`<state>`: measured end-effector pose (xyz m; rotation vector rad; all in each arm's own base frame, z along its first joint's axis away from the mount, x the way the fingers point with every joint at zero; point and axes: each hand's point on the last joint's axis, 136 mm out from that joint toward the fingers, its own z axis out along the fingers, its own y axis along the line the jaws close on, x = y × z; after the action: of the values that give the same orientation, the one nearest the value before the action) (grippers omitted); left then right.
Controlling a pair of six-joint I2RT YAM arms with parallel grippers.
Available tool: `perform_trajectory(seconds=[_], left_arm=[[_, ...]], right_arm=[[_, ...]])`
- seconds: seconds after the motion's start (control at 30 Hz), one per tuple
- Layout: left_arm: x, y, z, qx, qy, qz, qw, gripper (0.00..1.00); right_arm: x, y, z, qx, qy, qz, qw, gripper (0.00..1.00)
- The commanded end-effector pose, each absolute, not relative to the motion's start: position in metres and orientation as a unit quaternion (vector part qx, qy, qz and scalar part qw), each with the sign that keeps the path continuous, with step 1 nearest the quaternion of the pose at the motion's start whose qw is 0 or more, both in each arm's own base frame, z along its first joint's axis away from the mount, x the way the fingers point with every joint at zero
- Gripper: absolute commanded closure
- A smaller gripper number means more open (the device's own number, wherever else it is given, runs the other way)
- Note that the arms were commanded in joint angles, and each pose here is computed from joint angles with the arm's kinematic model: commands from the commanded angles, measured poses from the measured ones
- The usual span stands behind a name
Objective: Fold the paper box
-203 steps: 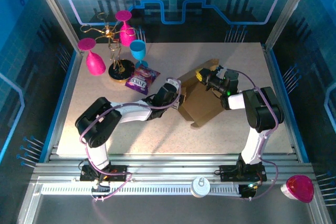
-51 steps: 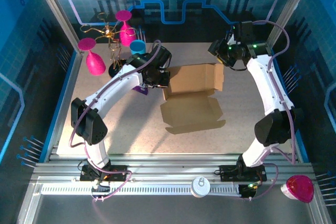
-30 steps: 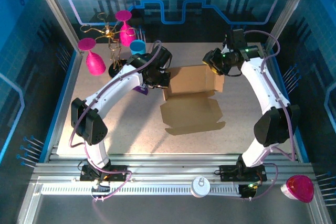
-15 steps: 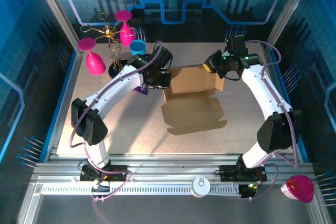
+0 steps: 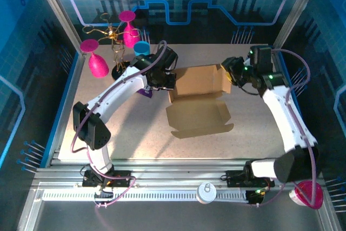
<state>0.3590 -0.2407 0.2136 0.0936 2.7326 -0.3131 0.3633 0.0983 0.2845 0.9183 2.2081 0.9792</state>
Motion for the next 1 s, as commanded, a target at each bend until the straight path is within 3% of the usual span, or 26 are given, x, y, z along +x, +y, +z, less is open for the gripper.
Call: perform_trajectory(seconds=[0.0, 0.13, 0.37, 0.53, 0.7, 0.87, 0.97], left_arm=[[0.358, -0.238, 0.23, 0.045, 0.971, -0.111, 0.206, 1.0], [0.36, -0.239, 0.232, 0.048, 0.971, -0.11, 0.206, 1.0], [0.364, -0.242, 0.235, 0.051, 0.971, -0.113, 0.206, 1.0], [0.365, -0.243, 0.237, 0.053, 0.97, -0.114, 0.206, 1.0], [0.368, -0.243, 0.238, 0.052, 0.97, -0.114, 0.208, 1.0], [0.371, -0.243, 0.239, 0.051, 0.97, -0.116, 0.209, 1.0], [0.373, -0.245, 0.238, 0.052, 0.97, -0.116, 0.209, 1.0]], right_arm=[[0.343, 0.083, 0.26, 0.327, 0.839, 0.321, 0.294, 0.52], [0.327, 0.082, 0.22, 0.307, 0.861, 0.299, 0.274, 0.54], [0.335, 0.087, 0.186, 0.265, 0.891, 0.264, 0.257, 0.55], [0.353, 0.094, 0.183, 0.251, 0.891, 0.271, 0.264, 0.58], [0.356, 0.102, 0.176, 0.242, 0.9, 0.262, 0.249, 0.67], [0.354, 0.098, 0.169, 0.25, 0.903, 0.248, 0.248, 0.68], [0.358, 0.098, 0.176, 0.244, 0.901, 0.247, 0.259, 0.83]])
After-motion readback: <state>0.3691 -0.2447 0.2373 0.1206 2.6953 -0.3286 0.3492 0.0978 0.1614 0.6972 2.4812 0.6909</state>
